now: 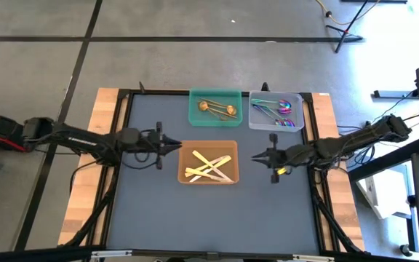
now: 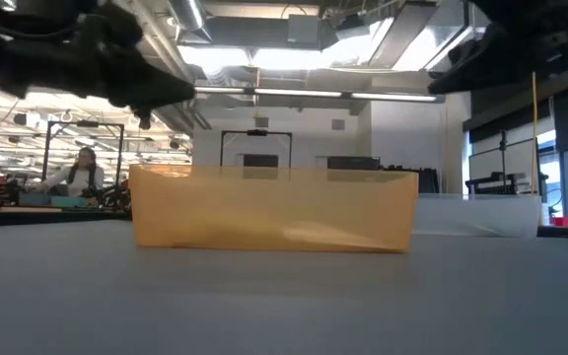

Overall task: Sort silverware by color (type)
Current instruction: Return to Home Position

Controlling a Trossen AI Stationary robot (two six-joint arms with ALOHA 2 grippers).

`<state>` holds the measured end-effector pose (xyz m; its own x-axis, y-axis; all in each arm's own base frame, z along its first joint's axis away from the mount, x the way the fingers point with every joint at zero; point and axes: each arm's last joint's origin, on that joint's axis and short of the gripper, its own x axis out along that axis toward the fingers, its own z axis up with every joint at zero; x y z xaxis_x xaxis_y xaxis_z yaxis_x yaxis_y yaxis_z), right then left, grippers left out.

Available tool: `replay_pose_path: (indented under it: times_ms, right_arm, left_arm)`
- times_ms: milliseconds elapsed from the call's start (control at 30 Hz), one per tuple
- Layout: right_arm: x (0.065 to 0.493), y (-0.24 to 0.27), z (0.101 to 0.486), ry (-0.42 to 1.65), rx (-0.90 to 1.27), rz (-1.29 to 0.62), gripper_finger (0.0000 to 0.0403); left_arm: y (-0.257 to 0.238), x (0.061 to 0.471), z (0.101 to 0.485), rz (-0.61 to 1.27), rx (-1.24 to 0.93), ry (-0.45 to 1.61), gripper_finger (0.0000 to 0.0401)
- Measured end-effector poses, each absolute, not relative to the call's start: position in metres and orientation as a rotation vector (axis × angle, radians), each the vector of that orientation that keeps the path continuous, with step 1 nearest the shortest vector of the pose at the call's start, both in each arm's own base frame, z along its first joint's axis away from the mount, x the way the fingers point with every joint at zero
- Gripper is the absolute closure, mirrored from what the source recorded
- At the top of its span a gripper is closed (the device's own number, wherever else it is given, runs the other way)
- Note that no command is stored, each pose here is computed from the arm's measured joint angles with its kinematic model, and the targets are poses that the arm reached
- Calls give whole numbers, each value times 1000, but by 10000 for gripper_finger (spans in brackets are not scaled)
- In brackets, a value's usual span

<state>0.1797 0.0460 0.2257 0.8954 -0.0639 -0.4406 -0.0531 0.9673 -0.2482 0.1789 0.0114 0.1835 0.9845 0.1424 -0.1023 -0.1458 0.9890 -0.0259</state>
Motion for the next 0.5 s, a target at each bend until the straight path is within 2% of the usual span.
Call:
replay_pose_path:
  times_ms: [233, 400, 500]
  right_arm:
    - [152, 32, 225, 243, -149, -5, 402]
    - [132, 26, 215, 172, -73, -40, 402]
    - [123, 24, 207, 143, -29, -42, 403]
  left_arm:
    - [1, 147, 170, 128, -81, -3, 382]
    - [0, 136, 163, 187, -103, 12, 389]
    - [-3, 135, 165, 150, -105, -7, 389]
